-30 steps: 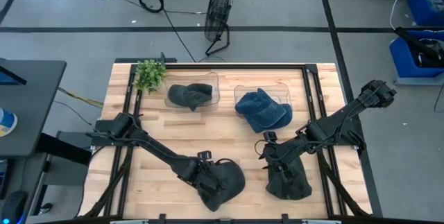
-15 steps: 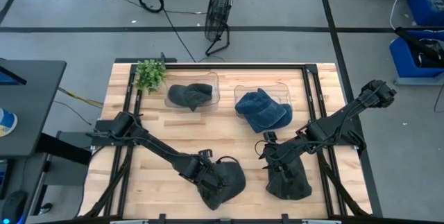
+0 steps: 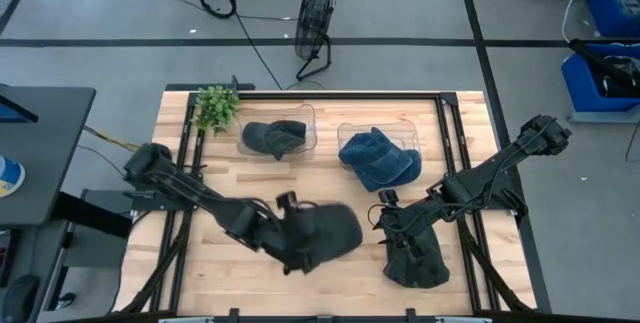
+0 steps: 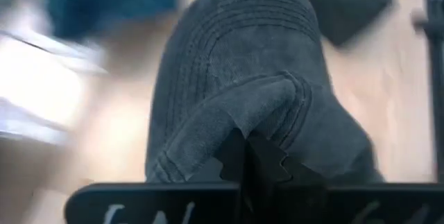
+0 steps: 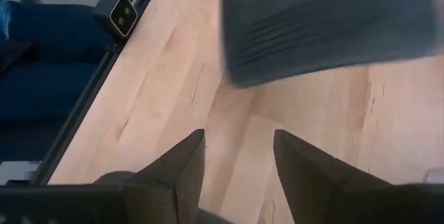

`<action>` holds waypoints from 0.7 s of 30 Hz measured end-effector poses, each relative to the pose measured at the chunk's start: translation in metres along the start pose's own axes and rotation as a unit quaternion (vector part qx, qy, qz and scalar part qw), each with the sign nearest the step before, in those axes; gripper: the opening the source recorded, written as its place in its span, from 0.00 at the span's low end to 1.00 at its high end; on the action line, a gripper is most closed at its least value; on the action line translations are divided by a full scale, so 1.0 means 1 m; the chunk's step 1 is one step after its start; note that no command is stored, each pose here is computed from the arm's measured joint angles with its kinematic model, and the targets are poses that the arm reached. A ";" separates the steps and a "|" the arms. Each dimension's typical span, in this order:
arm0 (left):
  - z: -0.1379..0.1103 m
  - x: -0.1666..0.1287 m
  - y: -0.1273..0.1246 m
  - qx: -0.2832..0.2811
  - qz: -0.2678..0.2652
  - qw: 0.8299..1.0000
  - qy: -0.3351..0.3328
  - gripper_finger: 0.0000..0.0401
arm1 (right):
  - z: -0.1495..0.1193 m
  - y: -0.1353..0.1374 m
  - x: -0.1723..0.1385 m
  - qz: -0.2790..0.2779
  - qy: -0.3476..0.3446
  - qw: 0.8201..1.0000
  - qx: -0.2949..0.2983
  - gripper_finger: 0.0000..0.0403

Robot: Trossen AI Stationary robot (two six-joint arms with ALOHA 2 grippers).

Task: Pick & Place hat
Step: Put the left black cap into the left transparent bin

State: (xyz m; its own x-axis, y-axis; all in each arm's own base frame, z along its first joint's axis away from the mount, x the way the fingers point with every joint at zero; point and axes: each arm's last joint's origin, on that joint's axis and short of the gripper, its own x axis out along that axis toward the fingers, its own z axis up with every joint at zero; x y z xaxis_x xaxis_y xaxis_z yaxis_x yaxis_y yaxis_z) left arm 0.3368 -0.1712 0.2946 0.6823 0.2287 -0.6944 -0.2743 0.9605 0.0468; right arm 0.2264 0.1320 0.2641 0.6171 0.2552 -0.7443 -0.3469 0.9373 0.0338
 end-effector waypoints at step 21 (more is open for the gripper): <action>0.043 -0.044 0.166 -0.059 0.238 0.970 0.010 0.01 | 0.001 0.000 0.000 0.001 -0.007 1.000 -0.020 0.44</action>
State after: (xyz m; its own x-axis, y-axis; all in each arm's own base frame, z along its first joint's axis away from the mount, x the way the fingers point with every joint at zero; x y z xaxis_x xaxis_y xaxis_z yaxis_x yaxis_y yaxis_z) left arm 0.2900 -0.0156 0.3637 0.4469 0.6366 -0.6285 -0.6305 0.7225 0.2836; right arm 0.2273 0.1325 0.2650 0.6262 0.2603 -0.7349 -0.3760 0.9266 0.0078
